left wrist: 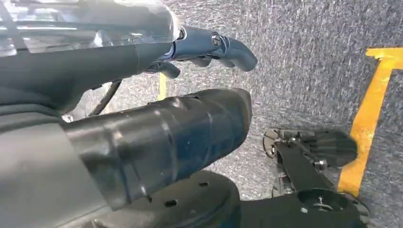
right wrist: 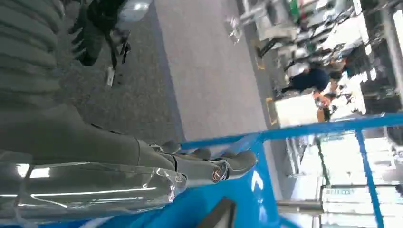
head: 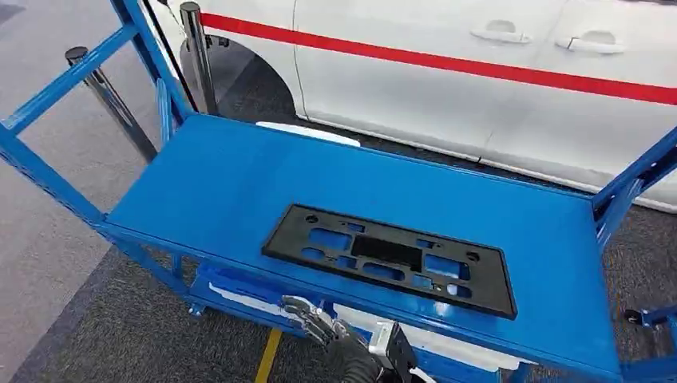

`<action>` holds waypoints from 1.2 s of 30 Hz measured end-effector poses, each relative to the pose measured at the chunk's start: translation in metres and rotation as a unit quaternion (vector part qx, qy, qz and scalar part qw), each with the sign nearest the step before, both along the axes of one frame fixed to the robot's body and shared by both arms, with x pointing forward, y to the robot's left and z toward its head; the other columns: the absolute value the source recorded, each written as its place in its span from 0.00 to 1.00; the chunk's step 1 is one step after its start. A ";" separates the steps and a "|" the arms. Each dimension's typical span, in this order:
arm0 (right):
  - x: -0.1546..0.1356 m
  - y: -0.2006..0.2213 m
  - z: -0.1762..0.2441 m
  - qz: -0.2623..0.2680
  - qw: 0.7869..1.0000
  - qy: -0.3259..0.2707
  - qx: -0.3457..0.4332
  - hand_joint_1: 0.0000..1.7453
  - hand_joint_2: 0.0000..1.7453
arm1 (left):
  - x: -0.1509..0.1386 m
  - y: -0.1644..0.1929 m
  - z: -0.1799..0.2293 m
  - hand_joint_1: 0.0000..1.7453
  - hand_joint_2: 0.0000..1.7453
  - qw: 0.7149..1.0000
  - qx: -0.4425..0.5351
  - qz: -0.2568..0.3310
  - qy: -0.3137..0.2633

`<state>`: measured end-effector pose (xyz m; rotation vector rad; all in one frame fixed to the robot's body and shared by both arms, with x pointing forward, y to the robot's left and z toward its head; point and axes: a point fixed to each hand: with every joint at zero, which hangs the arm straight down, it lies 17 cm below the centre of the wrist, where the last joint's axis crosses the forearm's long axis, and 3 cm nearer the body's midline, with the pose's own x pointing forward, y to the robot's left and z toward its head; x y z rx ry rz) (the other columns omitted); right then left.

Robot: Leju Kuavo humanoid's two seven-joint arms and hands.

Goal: Take the parts from the cabinet and place them on the table.

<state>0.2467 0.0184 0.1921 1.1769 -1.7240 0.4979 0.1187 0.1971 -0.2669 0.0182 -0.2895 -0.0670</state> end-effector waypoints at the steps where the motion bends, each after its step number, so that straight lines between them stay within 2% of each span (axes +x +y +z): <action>1: 0.000 0.000 0.000 0.000 1.000 0.000 0.000 0.00 1.00 | 0.000 0.000 0.000 0.00 0.00 1.000 0.000 0.000 0.000; 3: 0.002 0.001 -0.003 -0.006 1.000 0.004 -0.008 0.00 1.00 | 0.000 0.000 0.000 0.00 0.00 1.000 0.000 0.001 0.000; 4: 0.011 0.002 -0.011 -0.034 0.999 -0.005 -0.041 0.00 1.00 | 0.001 0.001 0.000 0.00 0.00 1.000 0.001 0.003 -0.001; 5: 0.030 -0.002 -0.030 -0.109 0.986 -0.048 -0.118 0.00 1.00 | -0.003 0.002 -0.001 0.00 0.00 1.000 0.001 0.009 0.001; 9: 0.057 -0.011 -0.035 -0.210 0.944 -0.144 -0.210 0.00 1.00 | -0.005 0.006 -0.002 0.00 0.00 1.000 0.003 0.014 0.000; 10: 0.064 -0.015 -0.034 -0.241 0.924 -0.178 -0.237 0.00 1.00 | -0.006 0.006 -0.002 0.00 0.00 1.000 0.003 0.014 0.000; 13: 0.083 -0.025 -0.018 -0.351 0.822 -0.317 -0.317 0.00 1.00 | -0.009 0.008 -0.003 0.00 0.00 1.000 0.003 0.013 0.002; 14: 0.087 -0.026 -0.010 -0.373 0.796 -0.349 -0.326 0.00 1.00 | -0.012 0.009 -0.003 0.00 0.00 1.000 0.004 0.013 0.004; 17: 0.090 -0.026 0.002 -0.400 0.757 -0.392 -0.337 0.00 1.00 | -0.009 0.012 -0.003 0.00 0.00 1.000 0.006 0.012 0.004; 25: 0.100 -0.031 0.007 -0.442 0.687 -0.445 -0.367 0.00 1.00 | -0.011 0.026 -0.005 0.00 0.00 1.000 0.018 0.006 0.009; 28: 0.102 -0.032 0.008 -0.447 0.678 -0.451 -0.371 0.00 1.00 | -0.010 0.032 -0.006 0.00 0.00 1.000 0.023 0.003 0.009; 33: 0.110 -0.033 0.016 -0.463 0.645 -0.471 -0.384 0.00 1.00 | -0.011 0.046 -0.007 0.00 0.00 0.999 0.035 -0.005 0.014; 36: 0.112 -0.035 0.012 -0.466 0.637 -0.470 -0.396 0.00 1.00 | -0.015 0.055 -0.008 0.00 0.00 0.999 0.045 -0.011 0.016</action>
